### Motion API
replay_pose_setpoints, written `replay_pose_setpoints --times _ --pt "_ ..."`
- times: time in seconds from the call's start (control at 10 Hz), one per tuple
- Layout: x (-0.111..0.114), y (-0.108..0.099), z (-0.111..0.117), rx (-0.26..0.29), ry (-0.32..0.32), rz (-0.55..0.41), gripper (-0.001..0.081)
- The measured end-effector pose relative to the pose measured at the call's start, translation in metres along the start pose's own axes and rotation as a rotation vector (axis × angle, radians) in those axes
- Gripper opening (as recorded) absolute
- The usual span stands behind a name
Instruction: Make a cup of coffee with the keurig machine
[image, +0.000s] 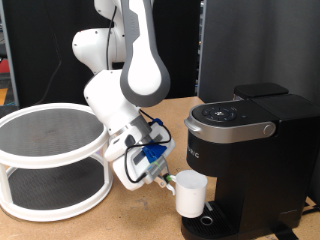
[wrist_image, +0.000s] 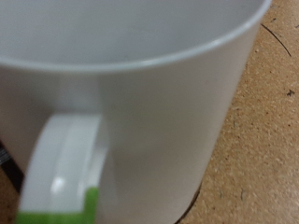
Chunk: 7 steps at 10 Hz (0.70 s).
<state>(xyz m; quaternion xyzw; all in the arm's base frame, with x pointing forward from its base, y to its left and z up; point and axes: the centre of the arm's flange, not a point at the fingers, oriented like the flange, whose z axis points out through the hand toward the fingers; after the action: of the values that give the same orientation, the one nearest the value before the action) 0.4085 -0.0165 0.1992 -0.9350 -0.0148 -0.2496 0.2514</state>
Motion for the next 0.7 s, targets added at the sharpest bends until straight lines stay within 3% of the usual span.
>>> replay_pose_setpoints --times 0.7 --pt "0.007 -0.014 0.036 0.001 0.025 -0.012 0.0068"
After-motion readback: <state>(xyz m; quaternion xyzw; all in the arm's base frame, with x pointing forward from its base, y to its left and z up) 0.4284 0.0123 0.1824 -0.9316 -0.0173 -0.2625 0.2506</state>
